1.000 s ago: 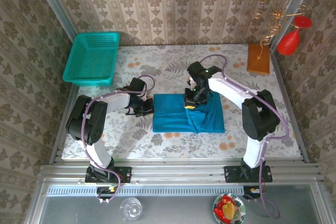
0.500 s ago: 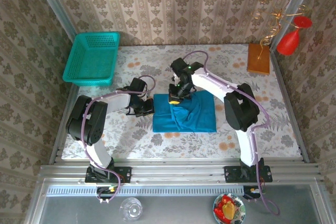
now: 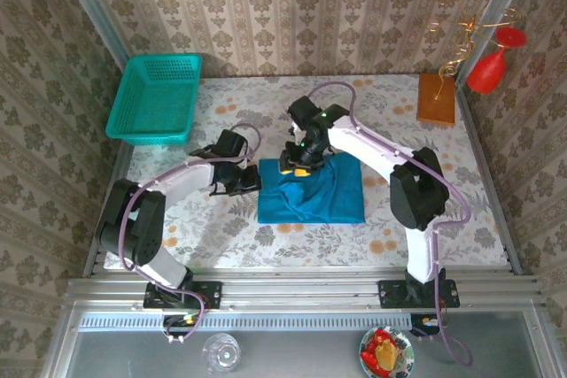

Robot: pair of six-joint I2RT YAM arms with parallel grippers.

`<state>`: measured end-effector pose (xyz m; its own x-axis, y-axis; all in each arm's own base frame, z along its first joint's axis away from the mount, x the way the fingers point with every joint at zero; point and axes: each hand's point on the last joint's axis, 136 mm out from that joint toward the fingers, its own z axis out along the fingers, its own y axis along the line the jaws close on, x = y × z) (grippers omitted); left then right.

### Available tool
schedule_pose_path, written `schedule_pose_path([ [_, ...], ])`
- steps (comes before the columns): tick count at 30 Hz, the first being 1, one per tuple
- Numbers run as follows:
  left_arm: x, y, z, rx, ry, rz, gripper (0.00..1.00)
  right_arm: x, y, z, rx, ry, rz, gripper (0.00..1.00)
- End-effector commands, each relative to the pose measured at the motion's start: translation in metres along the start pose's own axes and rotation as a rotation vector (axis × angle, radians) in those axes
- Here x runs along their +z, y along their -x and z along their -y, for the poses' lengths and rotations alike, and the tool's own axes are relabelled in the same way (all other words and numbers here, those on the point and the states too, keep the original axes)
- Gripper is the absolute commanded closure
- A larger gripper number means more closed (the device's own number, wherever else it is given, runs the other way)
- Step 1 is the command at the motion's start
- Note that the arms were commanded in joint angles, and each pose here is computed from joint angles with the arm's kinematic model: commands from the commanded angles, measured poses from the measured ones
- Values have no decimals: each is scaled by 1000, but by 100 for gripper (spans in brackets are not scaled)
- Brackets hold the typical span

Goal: Fold the inside-out t-shirt
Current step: Fold the T-shirt at the center of the table, then smooth out the T-shirt at the center of the table.

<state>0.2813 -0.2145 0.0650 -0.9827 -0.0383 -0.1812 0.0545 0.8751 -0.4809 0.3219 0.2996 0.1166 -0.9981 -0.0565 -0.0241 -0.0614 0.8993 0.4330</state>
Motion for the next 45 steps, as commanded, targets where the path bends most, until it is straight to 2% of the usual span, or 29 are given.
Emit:
schedule_pose_path([
  [1,-10,-5,6,-14,-23,-7,87,13,-32,23,-19,-89,-77,54],
  [8,-20,-4,1,-20,-13,7,87,54,-39,-7,-81,-1,-132,53],
  [13,-39,2,-25,-77,6,58,86,73,-71,-69,-194,165,-236,53],
  [16,-44,-1,-26,-70,-6,58,86,63,-81,-87,-236,228,-252,51],
  [20,-39,-6,-10,-26,-50,30,85,31,-70,-90,-272,249,-175,47],
  [23,-31,-9,6,27,-67,-1,82,9,-55,-62,-227,186,-109,47],
  [27,-19,-15,38,116,-98,-54,76,-12,-38,7,-88,40,-34,47],
  [33,2,-23,65,258,-92,-156,72,-26,-50,86,66,-50,-2,47],
  [41,21,-37,72,391,-62,-294,67,-14,-85,131,122,-150,-57,46],
  [45,27,-40,57,425,41,-330,69,-4,-92,144,133,-187,-72,46],
])
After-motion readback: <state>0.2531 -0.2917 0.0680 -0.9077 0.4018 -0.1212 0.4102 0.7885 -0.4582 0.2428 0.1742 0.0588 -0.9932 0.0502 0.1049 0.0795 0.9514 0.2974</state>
